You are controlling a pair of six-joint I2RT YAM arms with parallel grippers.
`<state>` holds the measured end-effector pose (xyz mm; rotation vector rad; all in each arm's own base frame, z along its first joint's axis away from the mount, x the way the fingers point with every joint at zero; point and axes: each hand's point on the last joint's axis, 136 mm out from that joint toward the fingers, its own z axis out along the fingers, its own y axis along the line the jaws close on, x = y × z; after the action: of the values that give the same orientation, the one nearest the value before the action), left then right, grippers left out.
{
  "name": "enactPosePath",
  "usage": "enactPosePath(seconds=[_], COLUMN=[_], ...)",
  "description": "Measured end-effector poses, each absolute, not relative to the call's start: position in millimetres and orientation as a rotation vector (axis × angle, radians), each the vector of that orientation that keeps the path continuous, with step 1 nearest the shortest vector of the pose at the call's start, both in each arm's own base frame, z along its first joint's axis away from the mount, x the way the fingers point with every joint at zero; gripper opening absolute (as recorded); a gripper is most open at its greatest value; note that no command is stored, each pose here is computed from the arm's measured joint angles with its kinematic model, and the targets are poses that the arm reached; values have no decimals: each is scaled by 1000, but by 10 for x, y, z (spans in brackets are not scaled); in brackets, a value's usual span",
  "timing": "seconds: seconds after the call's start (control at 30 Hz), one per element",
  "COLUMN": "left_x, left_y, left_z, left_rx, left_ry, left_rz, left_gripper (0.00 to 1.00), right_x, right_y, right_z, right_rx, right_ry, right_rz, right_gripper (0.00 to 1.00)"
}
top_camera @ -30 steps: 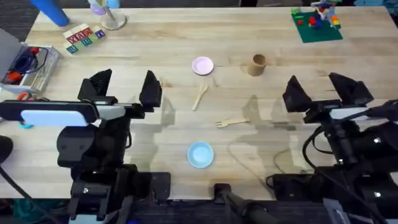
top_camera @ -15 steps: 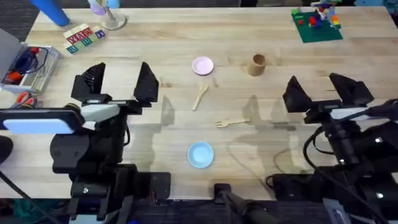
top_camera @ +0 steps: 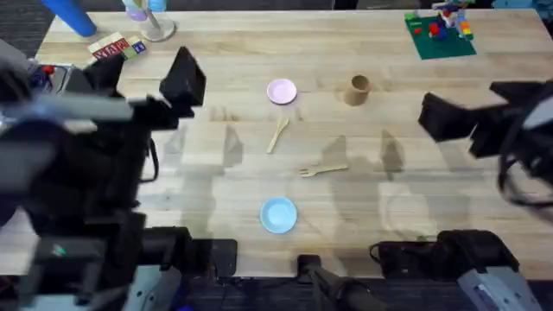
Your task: Pick up a utensil and set it on the pink plate, then put the other utensil in the container.
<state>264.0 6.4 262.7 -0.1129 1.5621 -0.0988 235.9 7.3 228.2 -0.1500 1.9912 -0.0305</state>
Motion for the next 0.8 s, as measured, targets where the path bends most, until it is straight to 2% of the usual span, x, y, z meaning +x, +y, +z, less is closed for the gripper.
enactPosePath(seconds=[0.27, 0.53, 0.8], left_x=[3057, 3307, 3461], left_y=[-91, -183, -189], left_z=[2833, 3097, 3067], left_rx=[34, 97, 101], left_ry=[1897, 2158, 2315], left_rz=[-115, -177, -203], left_gripper=[991, 992, 994], right_x=[2590, 2695, 2760], right_y=[145, 257, 276], right_z=[2542, 2622, 2626], right_rx=[-196, -227, -229], right_ry=[2258, 2500, 2570], right_rz=[35, 151, 178], right_gripper=[995, 996, 995])
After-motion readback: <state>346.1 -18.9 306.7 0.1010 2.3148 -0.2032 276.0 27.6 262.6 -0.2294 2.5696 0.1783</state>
